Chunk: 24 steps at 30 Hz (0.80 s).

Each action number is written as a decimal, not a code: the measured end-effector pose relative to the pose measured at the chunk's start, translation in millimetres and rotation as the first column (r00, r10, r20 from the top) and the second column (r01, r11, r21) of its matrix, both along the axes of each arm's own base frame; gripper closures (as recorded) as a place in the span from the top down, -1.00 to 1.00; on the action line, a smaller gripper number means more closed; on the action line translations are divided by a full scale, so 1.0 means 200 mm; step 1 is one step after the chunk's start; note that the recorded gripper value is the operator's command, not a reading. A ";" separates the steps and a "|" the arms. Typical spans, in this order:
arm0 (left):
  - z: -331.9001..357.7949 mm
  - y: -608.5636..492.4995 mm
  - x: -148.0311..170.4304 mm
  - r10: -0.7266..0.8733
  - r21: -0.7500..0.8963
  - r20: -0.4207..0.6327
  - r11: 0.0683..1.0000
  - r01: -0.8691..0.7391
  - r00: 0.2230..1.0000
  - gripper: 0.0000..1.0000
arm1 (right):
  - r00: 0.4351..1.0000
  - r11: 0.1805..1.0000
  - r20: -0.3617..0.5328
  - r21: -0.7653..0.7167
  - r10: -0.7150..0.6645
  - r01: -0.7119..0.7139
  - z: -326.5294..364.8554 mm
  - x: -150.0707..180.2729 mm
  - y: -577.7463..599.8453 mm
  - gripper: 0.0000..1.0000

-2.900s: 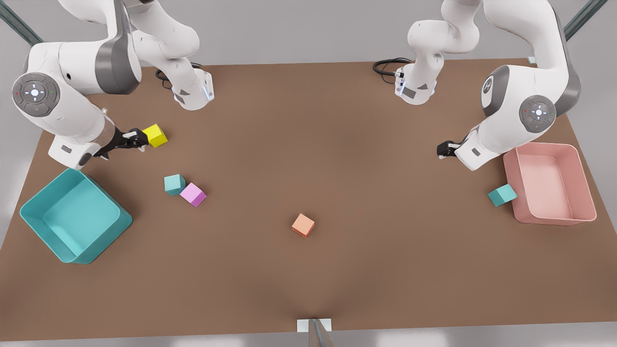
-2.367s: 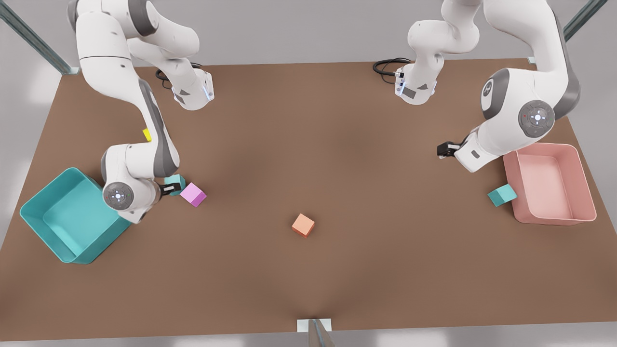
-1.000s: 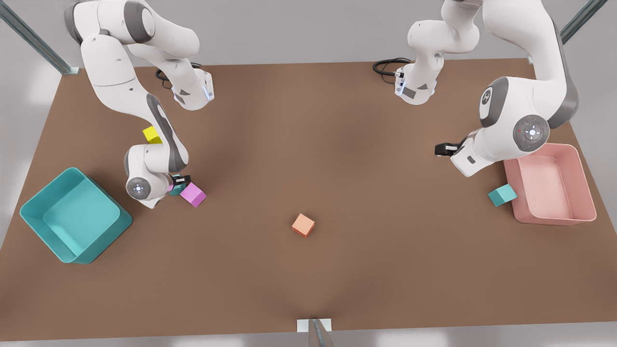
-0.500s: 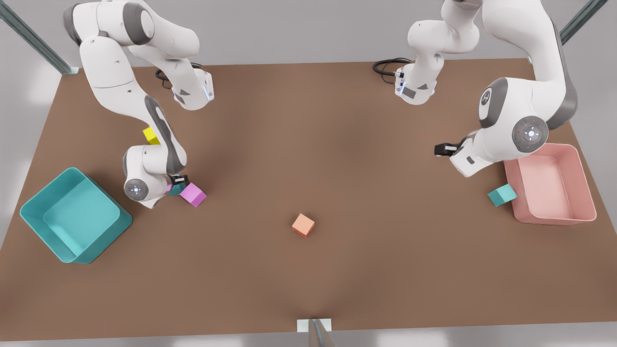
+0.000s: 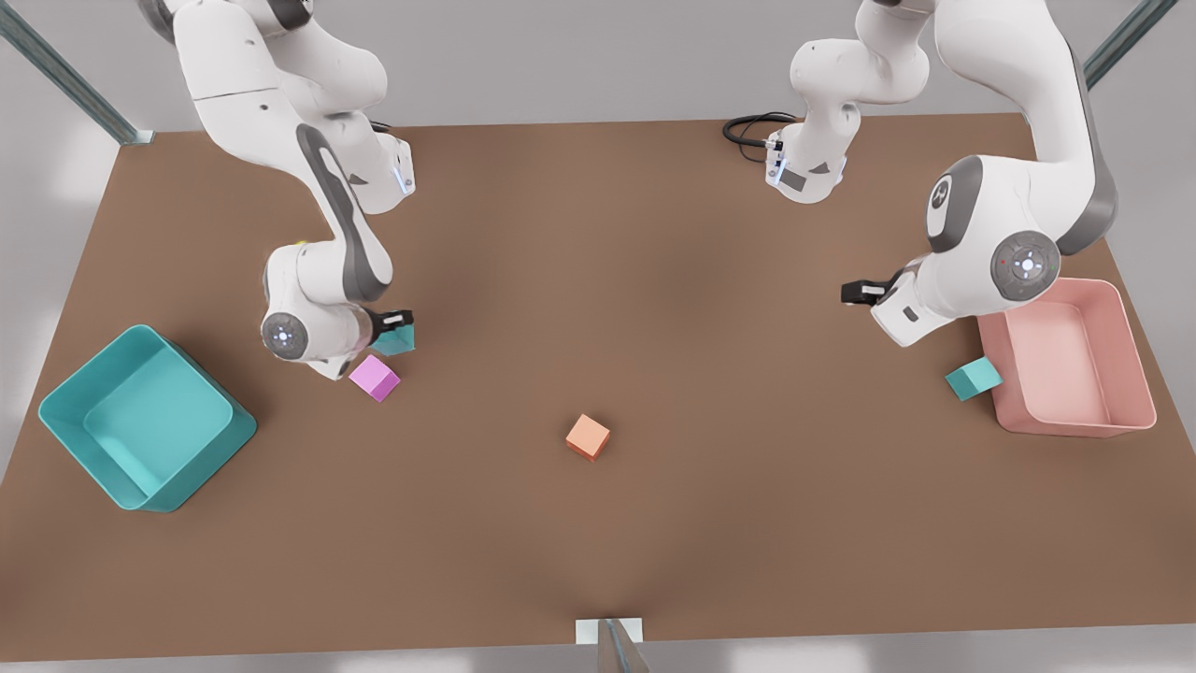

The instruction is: Stack the two blue cubes on top of each other

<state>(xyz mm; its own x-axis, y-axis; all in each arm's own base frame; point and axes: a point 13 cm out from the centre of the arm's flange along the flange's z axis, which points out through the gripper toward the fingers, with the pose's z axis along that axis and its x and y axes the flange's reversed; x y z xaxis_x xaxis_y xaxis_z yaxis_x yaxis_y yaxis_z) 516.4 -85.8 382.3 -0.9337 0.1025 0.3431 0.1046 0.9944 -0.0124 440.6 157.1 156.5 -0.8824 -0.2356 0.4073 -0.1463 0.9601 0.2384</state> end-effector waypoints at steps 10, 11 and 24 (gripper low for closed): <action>-0.44 0.99 0.20 0.392 0.034 -0.044 0.920 -0.391 0.919 1.00 | 0.991 0.987 0.126 0.155 -0.048 0.028 -0.04 0.21 1.72 0.00; -0.50 1.11 0.17 0.457 0.049 -0.038 0.889 -0.455 0.889 1.00 | 0.989 0.988 0.132 0.149 -0.069 0.049 -0.08 0.19 1.79 0.00; -1.25 1.57 0.04 0.949 0.049 0.213 0.227 -0.973 0.233 1.00 | 0.930 0.952 0.208 0.024 -0.304 0.306 -0.37 0.23 1.99 1.00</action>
